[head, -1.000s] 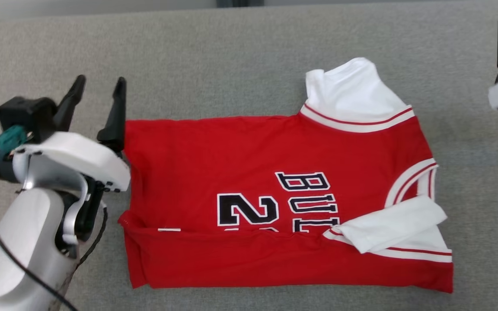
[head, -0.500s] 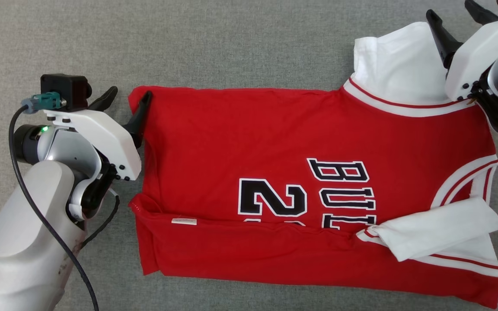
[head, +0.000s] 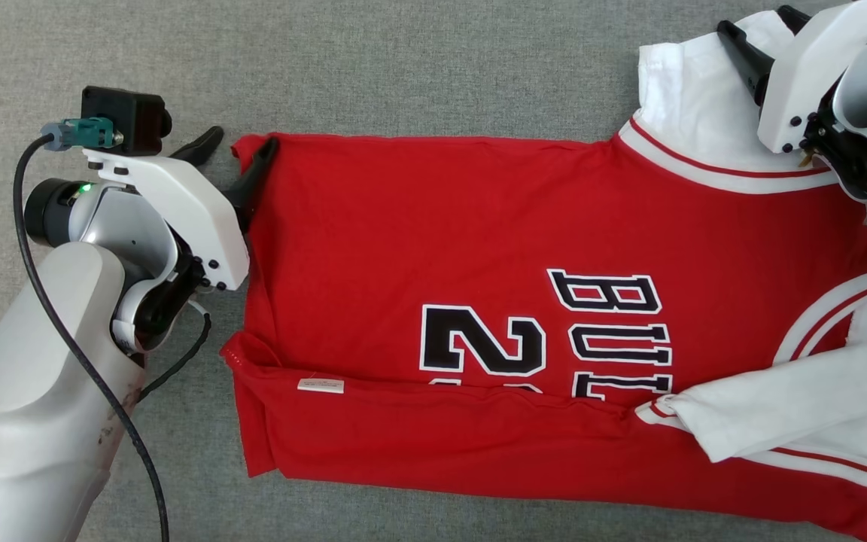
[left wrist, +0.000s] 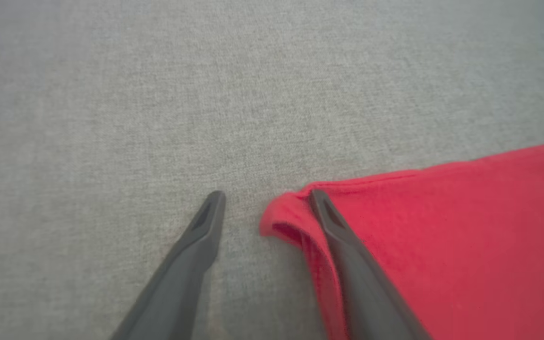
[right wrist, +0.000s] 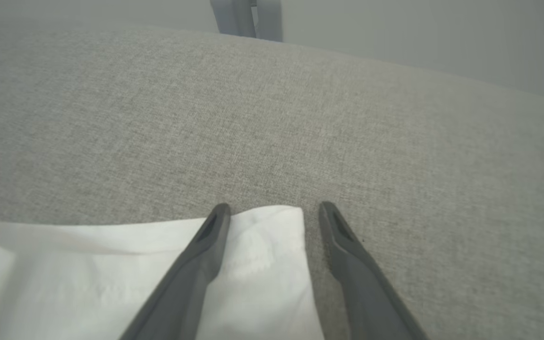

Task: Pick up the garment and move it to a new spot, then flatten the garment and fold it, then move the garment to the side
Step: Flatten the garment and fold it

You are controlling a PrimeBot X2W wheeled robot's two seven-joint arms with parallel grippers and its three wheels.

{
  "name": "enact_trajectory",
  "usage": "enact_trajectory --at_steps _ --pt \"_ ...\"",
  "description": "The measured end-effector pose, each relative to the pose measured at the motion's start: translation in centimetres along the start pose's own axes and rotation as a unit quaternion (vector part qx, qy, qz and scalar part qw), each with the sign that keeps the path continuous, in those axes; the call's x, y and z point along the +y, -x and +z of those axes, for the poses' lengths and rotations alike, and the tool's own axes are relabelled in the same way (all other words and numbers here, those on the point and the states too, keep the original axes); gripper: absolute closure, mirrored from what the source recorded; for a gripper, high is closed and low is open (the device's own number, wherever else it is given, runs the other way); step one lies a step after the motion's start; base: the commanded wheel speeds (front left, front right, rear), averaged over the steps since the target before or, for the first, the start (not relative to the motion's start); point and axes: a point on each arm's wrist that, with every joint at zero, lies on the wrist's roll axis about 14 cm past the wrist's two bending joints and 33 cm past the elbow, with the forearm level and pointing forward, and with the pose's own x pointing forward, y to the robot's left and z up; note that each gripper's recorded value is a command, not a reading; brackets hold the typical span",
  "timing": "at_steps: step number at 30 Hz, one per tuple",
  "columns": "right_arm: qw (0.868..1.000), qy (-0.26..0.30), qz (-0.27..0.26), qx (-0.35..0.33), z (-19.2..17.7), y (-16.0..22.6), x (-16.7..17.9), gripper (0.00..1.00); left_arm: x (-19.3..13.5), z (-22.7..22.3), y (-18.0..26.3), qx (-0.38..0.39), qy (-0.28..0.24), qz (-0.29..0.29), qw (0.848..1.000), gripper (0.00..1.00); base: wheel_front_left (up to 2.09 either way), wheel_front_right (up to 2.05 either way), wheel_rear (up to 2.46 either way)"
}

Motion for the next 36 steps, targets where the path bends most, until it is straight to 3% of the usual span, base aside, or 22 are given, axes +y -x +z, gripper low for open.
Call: enact_trajectory --at_steps 1,2,11,18,26,36 --pt "1.000 -0.001 0.003 0.001 0.0 -0.1 0.1 0.85 0.0 0.0 -0.1 0.000 0.000 0.000 1.000 0.84 0.00 0.00 0.00" --pt "1.000 0.001 0.004 0.003 0.1 -0.1 0.2 1.00 0.0 0.0 -0.1 0.001 0.000 0.000 1.000 1.00 0.00 0.00 0.00" --pt "0.997 -0.027 0.004 -0.075 3.2 1.9 -0.4 1.00 -0.9 1.5 0.4 -0.031 -0.005 -0.013 0.999 1.00 0.00 0.00 0.00" --pt "0.988 -0.048 0.028 -0.146 5.0 6.0 0.2 1.00 -2.0 3.8 2.8 -0.083 0.000 -0.029 0.996 1.00 0.00 0.00 0.00" --pt "0.978 -0.087 0.052 -0.180 2.6 11.1 0.8 1.00 -3.3 3.2 5.6 -0.092 0.006 -0.048 0.995 1.00 0.00 0.00 0.00" --pt "0.968 -0.182 0.055 -0.163 -4.4 16.8 1.8 1.00 -3.3 1.1 8.9 -0.085 0.047 -0.043 0.994 1.00 0.00 0.00 0.00"
